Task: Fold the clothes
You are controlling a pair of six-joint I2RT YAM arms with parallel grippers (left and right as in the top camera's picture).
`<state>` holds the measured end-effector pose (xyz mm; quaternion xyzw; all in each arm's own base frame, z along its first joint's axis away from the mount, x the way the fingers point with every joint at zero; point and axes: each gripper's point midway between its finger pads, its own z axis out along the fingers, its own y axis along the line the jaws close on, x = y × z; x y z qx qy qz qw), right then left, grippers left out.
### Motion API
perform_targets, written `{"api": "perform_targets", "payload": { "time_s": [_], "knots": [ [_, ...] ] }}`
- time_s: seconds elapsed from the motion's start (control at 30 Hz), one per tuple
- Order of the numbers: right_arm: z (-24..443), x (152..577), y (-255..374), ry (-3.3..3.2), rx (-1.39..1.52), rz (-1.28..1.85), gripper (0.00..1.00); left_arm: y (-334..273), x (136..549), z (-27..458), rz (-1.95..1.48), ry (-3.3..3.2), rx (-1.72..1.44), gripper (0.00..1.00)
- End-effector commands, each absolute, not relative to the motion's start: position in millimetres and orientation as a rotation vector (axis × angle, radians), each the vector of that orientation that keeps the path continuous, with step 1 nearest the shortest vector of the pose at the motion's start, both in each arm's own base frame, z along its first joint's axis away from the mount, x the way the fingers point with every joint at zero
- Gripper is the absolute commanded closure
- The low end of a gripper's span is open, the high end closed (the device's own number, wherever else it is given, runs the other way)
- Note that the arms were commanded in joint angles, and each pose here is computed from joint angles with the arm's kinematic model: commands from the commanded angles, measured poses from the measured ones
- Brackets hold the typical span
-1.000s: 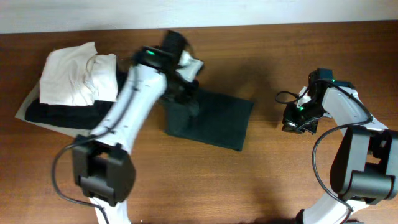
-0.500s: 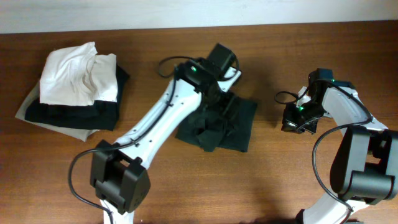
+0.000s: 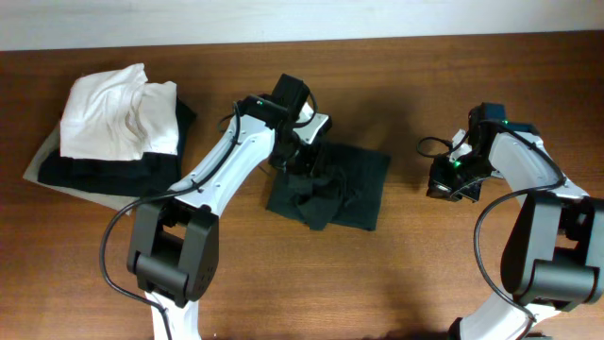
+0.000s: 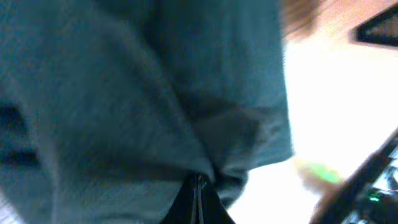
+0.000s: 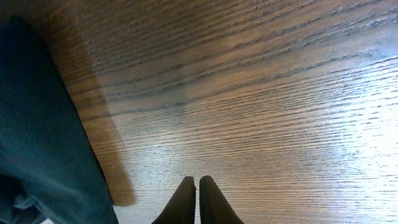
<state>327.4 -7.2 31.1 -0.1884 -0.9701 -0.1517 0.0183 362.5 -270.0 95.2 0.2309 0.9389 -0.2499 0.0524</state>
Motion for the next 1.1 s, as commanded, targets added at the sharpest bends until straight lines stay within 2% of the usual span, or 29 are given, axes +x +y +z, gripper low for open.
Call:
{"api": "perform_targets", "payload": {
  "time_s": [0.0, 0.13, 0.17, 0.2, 0.23, 0.3, 0.43, 0.5, 0.63, 0.67, 0.7, 0.73, 0.77, 0.8, 0.93, 1.07],
  "knots": [
    [42.0, 332.3, -8.2, -3.052, -0.573, -0.487, 0.91, -298.4, 371.8, 134.4, -0.961, 2.707, 0.761, 1.00],
    [42.0, 333.0, -8.4, -3.055, -0.573, -0.487, 0.91, -306.7, 383.4, 146.8, -0.905, 2.640, 0.785, 1.00],
    [42.0, 332.2, -8.3, -3.052, -0.573, -0.486, 0.91, -298.1, 381.5, 140.2, -0.841, 2.687, 0.770, 0.91],
    [42.0, 331.3, -8.1, -3.048, -0.573, -0.486, 0.91, -273.2, 375.1, 125.4, -0.672, 2.804, 0.735, 0.69],
    [42.0, 331.4, -8.1, -3.048, -0.573, -0.486, 0.91, -255.2, 370.4, 117.6, -0.559, 2.874, 0.713, 0.59],
    [42.0, 332.3, -8.3, -3.052, -0.573, -0.486, 0.91, -227.9, 359.7, 109.6, -0.413, 2.980, 0.685, 0.53],
    [42.0, 333.9, -8.6, -3.059, -0.573, -0.487, 0.90, -221.4, 346.8, 103.4, -0.350, 3.003, 0.807, 0.44],
    [42.0, 333.0, -8.4, -3.055, -0.573, -0.487, 0.91, -216.4, 352.8, 89.3, -0.250, 2.982, 0.816, 0.44],
    [42.0, 333.1, -8.4, -3.055, -0.573, -0.487, 0.91, -218.7, 349.9, 72.3, -0.254, 2.987, 0.832, 0.45],
    [42.0, 333.2, -8.4, -3.056, -0.573, -0.487, 0.90, -221.6, 351.2, 71.8, -0.258, 2.974, 0.837, 0.48],
    [42.0, 333.2, -8.4, -3.056, -0.573, -0.487, 0.90, -228.4, 354.1, 72.5, -0.274, 2.947, 0.846, 0.68],
    [42.0, 333.1, -8.4, -3.055, -0.573, -0.487, 0.91, -238.3, 355.0, 74.3, -0.322, 2.921, 0.858, 0.79],
    [42.0, 333.1, -8.4, -3.055, -0.573, -0.487, 0.91, -248.1, 354.5, 76.7, -0.381, 2.900, 0.869, 0.94],
    [42.0, 333.1, -8.4, -3.055, -0.573, -0.487, 0.91, -263.7, 353.0, 81.4, -0.487, 2.867, 0.885, 1.00],
    [42.0, 333.2, -8.4, -3.056, -0.573, -0.488, 0.91, -309.4, 363.3, 134.1, -0.766, 2.688, 0.926, 1.00],
    [42.0, 333.0, -8.4, -3.055, -0.573, -0.487, 0.91, -343.1, 374.5, 155.8, -0.801, 2.519, 0.986, 1.00]
  ]
}}
